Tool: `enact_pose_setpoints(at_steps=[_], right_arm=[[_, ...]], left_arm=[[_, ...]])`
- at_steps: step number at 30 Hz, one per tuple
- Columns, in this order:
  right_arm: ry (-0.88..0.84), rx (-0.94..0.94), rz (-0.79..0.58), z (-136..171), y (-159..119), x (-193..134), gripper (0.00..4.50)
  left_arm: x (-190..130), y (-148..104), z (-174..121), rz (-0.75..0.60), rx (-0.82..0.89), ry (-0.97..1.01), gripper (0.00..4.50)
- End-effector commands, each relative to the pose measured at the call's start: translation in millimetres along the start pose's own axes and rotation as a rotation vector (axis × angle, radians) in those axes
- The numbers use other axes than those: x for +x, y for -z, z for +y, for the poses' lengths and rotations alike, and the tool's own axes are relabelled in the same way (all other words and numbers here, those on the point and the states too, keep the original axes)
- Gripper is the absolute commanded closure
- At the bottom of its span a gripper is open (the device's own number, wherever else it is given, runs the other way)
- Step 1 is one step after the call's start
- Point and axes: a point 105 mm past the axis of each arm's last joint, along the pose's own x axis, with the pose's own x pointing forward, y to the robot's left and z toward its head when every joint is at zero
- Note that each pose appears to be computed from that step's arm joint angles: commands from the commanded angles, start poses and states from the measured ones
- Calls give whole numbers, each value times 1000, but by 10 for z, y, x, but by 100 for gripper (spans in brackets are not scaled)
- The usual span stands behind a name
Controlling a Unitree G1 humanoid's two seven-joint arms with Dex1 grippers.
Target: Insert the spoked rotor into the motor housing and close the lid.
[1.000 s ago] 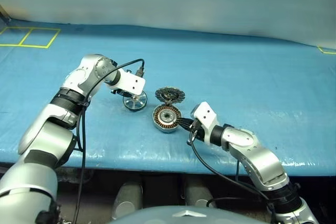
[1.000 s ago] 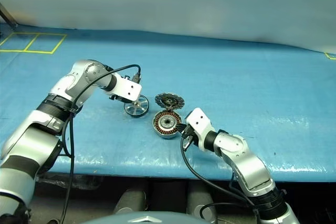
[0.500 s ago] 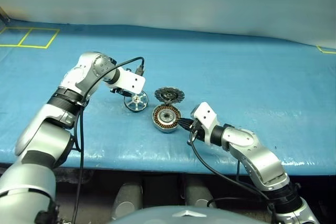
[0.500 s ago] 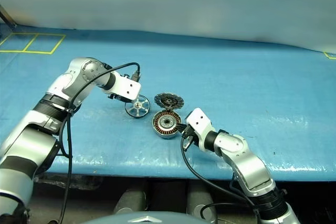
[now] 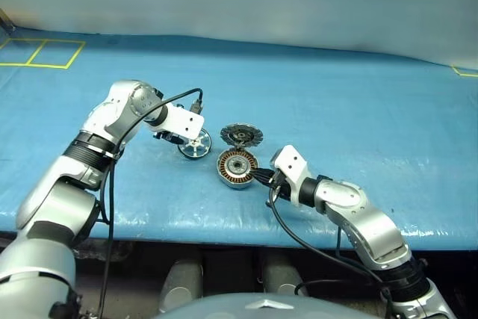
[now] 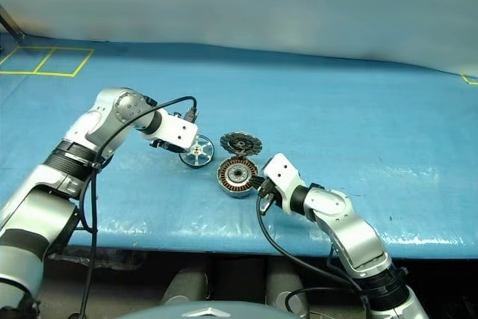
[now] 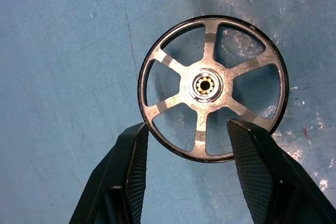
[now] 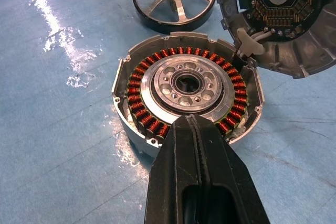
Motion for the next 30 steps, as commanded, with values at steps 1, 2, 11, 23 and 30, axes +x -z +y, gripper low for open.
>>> enact_pose_setpoints(at_steps=[1,2,11,23,30], right_arm=[[7,-23,-25,-24,-74,-12,450],[7,-23,-25,-23,-72,-12,450],[12,-19,-26,-26,-70,-11,450],[23,-17,-29,-34,-67,1,450],[29,-19,-28,-41,-59,0,450]], left_arm=[[-17,-8,12,0,6,-13,192],[-6,-2,2,1,6,-10,192],[91,58,-63,23,-11,16,192],[164,146,-159,36,-46,44,283],[207,150,-224,31,-61,60,283]])
